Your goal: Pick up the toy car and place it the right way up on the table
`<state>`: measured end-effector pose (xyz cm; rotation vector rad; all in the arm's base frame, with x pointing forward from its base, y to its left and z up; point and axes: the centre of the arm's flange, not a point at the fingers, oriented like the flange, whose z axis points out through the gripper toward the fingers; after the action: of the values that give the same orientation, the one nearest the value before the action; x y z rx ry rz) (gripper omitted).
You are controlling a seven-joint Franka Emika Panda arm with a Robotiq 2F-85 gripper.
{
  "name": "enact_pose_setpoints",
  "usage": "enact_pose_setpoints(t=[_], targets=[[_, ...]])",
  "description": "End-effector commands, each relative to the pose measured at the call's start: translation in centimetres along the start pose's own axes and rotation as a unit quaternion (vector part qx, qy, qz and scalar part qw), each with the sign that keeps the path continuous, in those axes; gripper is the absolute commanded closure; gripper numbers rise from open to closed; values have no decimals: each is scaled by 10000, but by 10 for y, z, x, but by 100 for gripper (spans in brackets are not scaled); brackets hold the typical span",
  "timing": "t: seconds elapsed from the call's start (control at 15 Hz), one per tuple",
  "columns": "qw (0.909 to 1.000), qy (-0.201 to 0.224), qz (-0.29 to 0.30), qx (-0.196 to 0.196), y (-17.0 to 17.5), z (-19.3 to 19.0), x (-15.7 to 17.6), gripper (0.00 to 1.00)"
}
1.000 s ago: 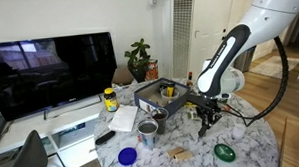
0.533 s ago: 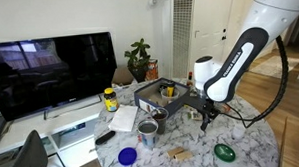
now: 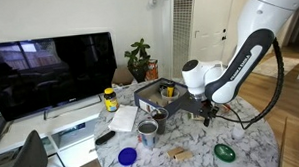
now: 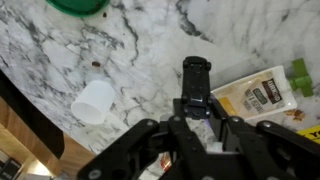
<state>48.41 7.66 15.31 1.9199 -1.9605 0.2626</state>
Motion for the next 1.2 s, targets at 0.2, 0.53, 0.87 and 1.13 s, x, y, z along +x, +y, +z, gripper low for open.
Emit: enact_pose_setpoints(t=[0.2,0.53,0.87,1.13], targets=[[9974,684,-136,-165,-18,21,-25,93],[9907,1341,-227,101,-28,30,-32,93],[9908,1296,-382,49,-30,31,-44,93],[9935,1040,-463,-64,-30,31,-50,93]])
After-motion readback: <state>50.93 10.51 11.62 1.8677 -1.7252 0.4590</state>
